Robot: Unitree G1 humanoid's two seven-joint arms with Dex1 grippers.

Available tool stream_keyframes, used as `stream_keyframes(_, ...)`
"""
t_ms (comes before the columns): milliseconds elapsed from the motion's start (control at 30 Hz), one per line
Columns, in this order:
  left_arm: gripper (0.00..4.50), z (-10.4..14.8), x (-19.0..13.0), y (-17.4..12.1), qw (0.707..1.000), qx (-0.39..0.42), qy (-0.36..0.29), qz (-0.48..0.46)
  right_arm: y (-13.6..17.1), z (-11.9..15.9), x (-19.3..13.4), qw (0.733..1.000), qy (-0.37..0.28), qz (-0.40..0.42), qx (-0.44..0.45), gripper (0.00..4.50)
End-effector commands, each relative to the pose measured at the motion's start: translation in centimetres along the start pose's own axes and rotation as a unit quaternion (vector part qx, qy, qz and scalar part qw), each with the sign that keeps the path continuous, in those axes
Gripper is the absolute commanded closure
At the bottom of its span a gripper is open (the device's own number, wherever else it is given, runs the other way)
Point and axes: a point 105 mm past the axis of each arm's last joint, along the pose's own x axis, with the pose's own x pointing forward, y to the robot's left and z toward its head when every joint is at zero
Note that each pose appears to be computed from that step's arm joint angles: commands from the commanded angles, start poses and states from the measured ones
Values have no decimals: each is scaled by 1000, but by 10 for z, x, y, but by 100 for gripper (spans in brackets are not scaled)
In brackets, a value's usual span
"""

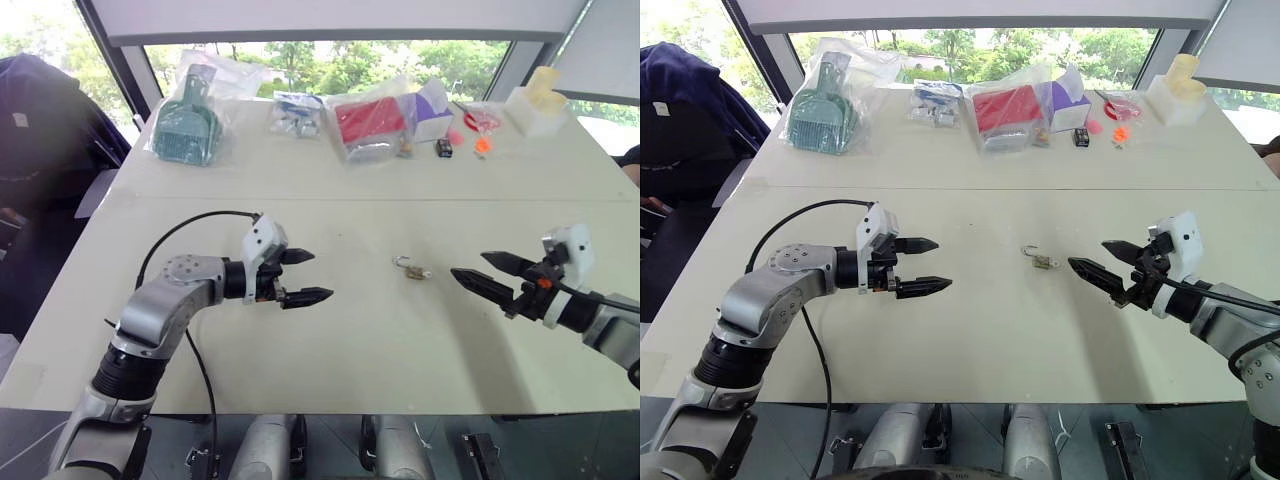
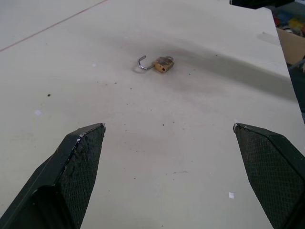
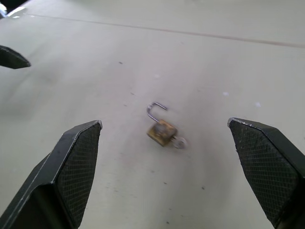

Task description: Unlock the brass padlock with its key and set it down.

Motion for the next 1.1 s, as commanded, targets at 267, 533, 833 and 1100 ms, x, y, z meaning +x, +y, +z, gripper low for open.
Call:
stream_keyframes(267, 0, 15, -1, -1, 1000, 22, -18, 0, 8, 8, -1, 1000, -20, 6, -10, 10)
stream_keyframes(533, 0, 16, -1, -1, 1000, 25, -19, -2, 12, 5, 0, 1000, -19, 9, -6, 10)
stream_keyframes(833, 0, 16, -1, -1, 1000, 24, -19, -4, 14, 3, 1, 1000, -17, 11, -1, 10)
stream_keyframes(1100, 0, 15, 0, -1, 999, 26, -19, -4, 13, 1, 1, 1000, -16, 11, 1, 10)
